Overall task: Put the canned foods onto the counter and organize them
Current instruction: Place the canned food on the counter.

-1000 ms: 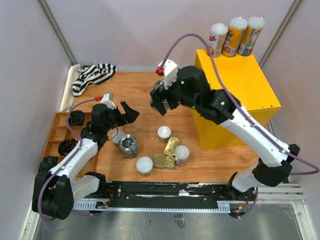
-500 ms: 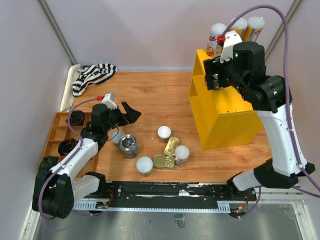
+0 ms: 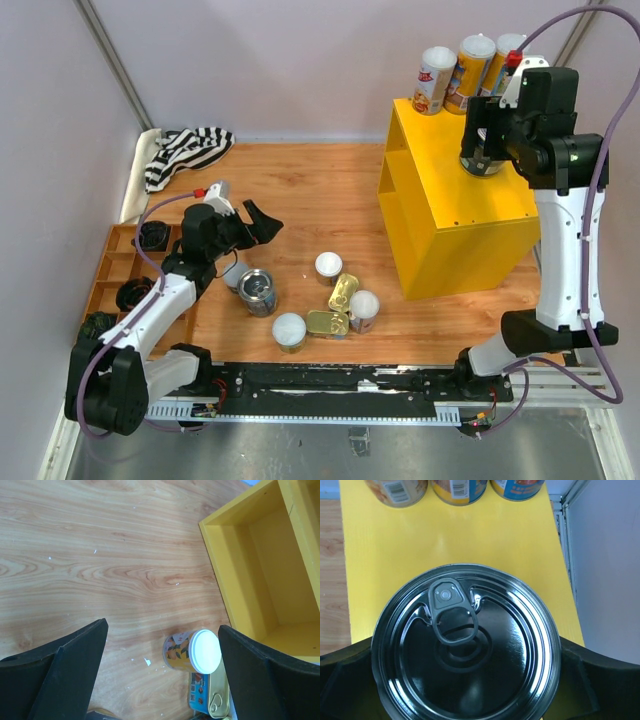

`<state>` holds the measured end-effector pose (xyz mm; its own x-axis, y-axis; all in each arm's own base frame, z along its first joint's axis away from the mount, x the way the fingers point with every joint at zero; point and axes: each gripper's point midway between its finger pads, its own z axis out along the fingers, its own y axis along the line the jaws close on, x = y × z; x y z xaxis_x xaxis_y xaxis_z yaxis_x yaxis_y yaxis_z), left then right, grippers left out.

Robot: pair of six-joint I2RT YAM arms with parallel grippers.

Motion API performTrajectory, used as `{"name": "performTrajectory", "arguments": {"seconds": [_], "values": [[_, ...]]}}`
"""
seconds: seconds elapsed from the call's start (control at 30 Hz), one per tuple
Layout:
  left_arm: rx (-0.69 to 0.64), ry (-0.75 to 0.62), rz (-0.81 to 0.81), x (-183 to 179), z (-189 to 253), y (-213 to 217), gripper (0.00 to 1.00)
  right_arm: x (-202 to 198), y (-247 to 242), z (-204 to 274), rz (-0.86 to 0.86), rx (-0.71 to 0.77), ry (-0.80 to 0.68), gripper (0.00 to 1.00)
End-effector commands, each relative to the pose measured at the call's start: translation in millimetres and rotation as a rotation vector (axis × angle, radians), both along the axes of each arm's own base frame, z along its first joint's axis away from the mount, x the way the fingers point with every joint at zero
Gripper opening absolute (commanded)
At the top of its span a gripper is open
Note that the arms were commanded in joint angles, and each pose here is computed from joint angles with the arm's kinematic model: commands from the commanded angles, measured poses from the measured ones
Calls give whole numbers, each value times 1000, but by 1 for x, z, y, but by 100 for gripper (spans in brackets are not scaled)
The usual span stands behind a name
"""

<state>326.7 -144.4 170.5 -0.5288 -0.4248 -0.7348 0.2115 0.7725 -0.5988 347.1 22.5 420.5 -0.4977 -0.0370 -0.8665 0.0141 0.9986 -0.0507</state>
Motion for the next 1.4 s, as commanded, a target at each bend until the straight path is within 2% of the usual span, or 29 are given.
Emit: {"name": "performTrajectory", "arguments": {"seconds": [0.0,0.07,0.13,0.17,0.2,0.23,0.43,0.6,0.97,1.37], "values": [[10,-35,2,8,16,2,96,16,-5,28,-14,88,-144,38],[13,-29,5,9,13,2,96,19,-5,27,-10,93,-153,50],[13,-20,3,10,11,1,97,21,-5,27,-7,96,-166,69],[11,-17,1,10,10,1,97,22,-5,25,-6,94,-165,79],[11,-16,0,11,10,0,96,23,-5,23,-6,93,-166,97],[10,-17,2,11,10,0,97,23,-5,22,-6,91,-166,99],[16,-19,8,13,13,1,97,17,-4,15,-10,121,-218,99],[17,-7,2,14,9,0,97,8,-6,9,-22,130,-258,94],[18,10,-18,15,5,-6,100,22,-22,6,-93,68,-279,68],[23,24,-29,11,-1,-12,100,40,-51,13,-182,4,-290,61]]}}
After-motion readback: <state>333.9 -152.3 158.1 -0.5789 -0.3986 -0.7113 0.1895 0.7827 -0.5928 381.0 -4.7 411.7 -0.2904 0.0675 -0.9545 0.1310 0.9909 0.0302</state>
